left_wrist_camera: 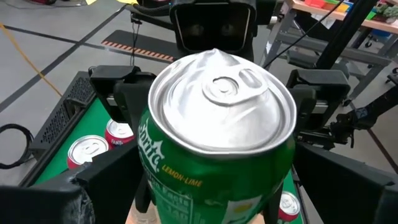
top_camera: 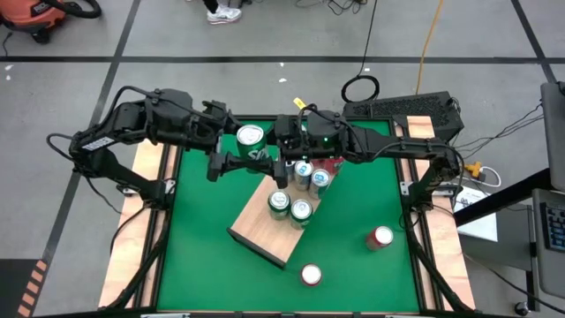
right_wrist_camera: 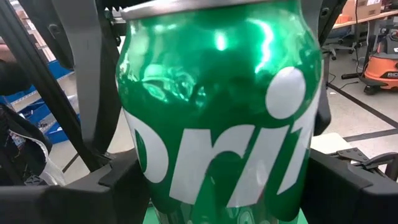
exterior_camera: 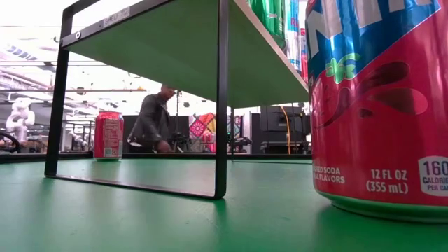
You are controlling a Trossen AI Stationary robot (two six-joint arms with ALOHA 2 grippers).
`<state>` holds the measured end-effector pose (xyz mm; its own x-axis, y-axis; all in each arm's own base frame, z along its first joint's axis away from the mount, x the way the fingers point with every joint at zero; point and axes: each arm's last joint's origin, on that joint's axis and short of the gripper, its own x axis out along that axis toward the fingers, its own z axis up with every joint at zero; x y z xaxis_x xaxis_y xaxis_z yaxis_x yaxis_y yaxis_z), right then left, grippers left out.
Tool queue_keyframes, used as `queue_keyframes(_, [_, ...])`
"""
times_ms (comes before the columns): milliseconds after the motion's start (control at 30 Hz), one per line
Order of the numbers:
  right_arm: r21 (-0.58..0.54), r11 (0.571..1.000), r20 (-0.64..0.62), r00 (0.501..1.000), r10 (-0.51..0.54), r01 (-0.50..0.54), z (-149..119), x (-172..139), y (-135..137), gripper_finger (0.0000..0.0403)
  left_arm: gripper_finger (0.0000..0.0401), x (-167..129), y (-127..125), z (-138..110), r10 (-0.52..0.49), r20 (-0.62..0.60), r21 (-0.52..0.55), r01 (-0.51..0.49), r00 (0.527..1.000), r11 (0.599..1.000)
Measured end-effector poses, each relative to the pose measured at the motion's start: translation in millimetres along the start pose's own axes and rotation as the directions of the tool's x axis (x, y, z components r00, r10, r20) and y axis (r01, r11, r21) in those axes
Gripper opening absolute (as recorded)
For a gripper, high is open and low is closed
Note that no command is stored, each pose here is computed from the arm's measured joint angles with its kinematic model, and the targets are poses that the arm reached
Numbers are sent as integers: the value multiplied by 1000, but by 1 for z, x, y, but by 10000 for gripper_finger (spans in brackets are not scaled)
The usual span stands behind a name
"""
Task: Sort soda cans
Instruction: Put the green soda can on the shelf and align it with the other green soda cans
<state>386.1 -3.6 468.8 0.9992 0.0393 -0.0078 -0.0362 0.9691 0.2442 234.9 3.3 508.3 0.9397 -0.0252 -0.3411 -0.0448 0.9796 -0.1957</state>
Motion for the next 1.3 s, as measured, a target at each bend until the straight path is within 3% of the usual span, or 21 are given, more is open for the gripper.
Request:
queue_keyframes(267, [2, 1000, 0, 1000, 0, 0, 0, 0, 0, 306, 394, 0, 0, 0, -9, -3, 22, 9, 1000, 1000])
queue_keyframes(700, [8, 1000, -1, 1000, 5, -5, 0, 0, 0, 306, 284, 0, 0, 0, -9, -6, 29, 9, 1000, 1000])
queue_keyframes(1300, [45, 999, -8, 1000, -23, 23, -1, 0, 0, 318, 273, -2, -1, 0, -18, 0, 16, 18, 1000, 1000])
